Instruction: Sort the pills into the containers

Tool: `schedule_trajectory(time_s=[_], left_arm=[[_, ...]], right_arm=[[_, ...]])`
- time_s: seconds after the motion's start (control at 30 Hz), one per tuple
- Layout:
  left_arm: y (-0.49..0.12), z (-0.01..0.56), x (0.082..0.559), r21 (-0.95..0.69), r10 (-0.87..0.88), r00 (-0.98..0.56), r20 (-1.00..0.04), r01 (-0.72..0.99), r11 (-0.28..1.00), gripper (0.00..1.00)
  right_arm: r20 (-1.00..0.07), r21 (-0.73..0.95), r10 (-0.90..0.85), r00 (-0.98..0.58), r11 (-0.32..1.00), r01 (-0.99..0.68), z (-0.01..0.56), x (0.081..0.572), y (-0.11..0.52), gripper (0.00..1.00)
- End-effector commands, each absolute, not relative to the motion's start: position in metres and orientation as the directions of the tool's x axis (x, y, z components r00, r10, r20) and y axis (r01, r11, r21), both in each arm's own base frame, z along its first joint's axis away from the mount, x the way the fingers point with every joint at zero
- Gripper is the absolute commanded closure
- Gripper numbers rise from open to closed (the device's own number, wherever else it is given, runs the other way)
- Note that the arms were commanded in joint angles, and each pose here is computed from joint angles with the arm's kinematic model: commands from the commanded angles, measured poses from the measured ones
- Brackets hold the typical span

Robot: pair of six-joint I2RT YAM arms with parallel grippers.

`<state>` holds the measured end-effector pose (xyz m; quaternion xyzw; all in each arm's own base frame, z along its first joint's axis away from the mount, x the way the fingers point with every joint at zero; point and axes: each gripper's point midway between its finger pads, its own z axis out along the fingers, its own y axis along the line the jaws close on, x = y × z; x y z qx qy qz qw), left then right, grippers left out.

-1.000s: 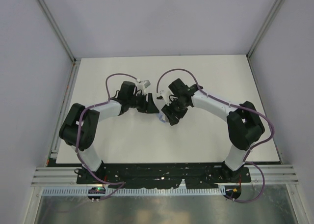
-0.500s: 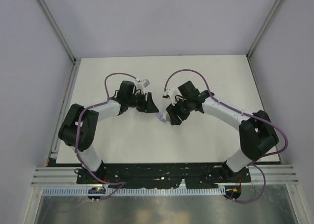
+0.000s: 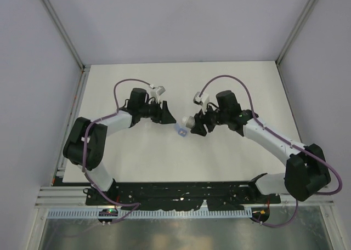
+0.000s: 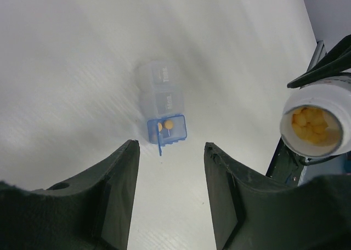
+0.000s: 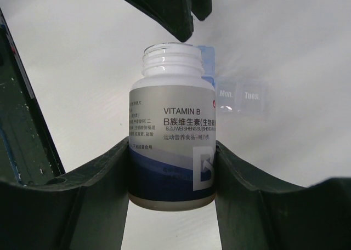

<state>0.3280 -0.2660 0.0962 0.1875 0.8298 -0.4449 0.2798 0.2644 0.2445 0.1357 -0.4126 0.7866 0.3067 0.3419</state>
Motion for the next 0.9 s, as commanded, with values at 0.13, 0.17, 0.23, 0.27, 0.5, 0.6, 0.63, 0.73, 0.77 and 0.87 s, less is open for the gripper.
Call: schedule_trajectory(time_s=[0.13,0.17,0.23,0.27,0.5,0.6,0.63,0.73,0.77,0.87], left_arm=[[-0.273,0.159,0.334,-0.565,0.051,-0.649,-0.759,0.696,0.443,0.46],[-0.274,0.165,0.334,-0.566,0.045,-0.645,-0.763,0.7,0.435,0.46],[-0.275,0.174,0.334,-0.568,0.034,-0.643,-0.765,0.699,0.434,0.46],[-0.275,0.18,0.334,-0.572,0.027,-0.645,-0.764,0.696,0.434,0.46],[-0.284,0.224,0.325,-0.6,-0.015,-0.651,-0.759,0.69,0.404,0.46],[-0.293,0.24,0.318,-0.608,-0.016,-0.653,-0.757,0.695,0.384,0.46],[-0.296,0.245,0.316,-0.612,-0.019,-0.655,-0.756,0.696,0.374,0.46],[-0.304,0.258,0.308,-0.621,-0.023,-0.654,-0.756,0.705,0.344,0.46],[-0.308,0.262,0.304,-0.626,-0.024,-0.657,-0.754,0.708,0.327,0.46],[-0.312,0.27,0.294,-0.639,-0.03,-0.662,-0.749,0.708,0.3,0.46]], right_arm=[[-0.954,0.094,-0.23,-0.192,0.378,-0.921,0.233,0.272,0.259,0.94],[-0.957,0.091,-0.222,-0.185,0.378,-0.922,0.238,0.271,0.259,0.94],[-0.964,0.076,-0.21,-0.165,0.377,-0.923,0.248,0.272,0.259,0.94],[-0.966,0.074,-0.204,-0.16,0.376,-0.924,0.253,0.272,0.26,0.94],[-0.972,0.071,-0.181,-0.148,0.375,-0.924,0.268,0.276,0.264,0.94],[-0.975,0.073,-0.171,-0.145,0.368,-0.927,0.272,0.277,0.267,0.94],[-0.976,0.07,-0.169,-0.14,0.362,-0.93,0.274,0.276,0.269,0.94],[-0.976,0.073,-0.167,-0.142,0.361,-0.93,0.274,0.276,0.271,0.94],[-0.975,0.074,-0.168,-0.143,0.361,-0.93,0.274,0.276,0.272,0.94],[-0.974,0.071,-0.175,-0.144,0.366,-0.928,0.272,0.277,0.272,0.94]])
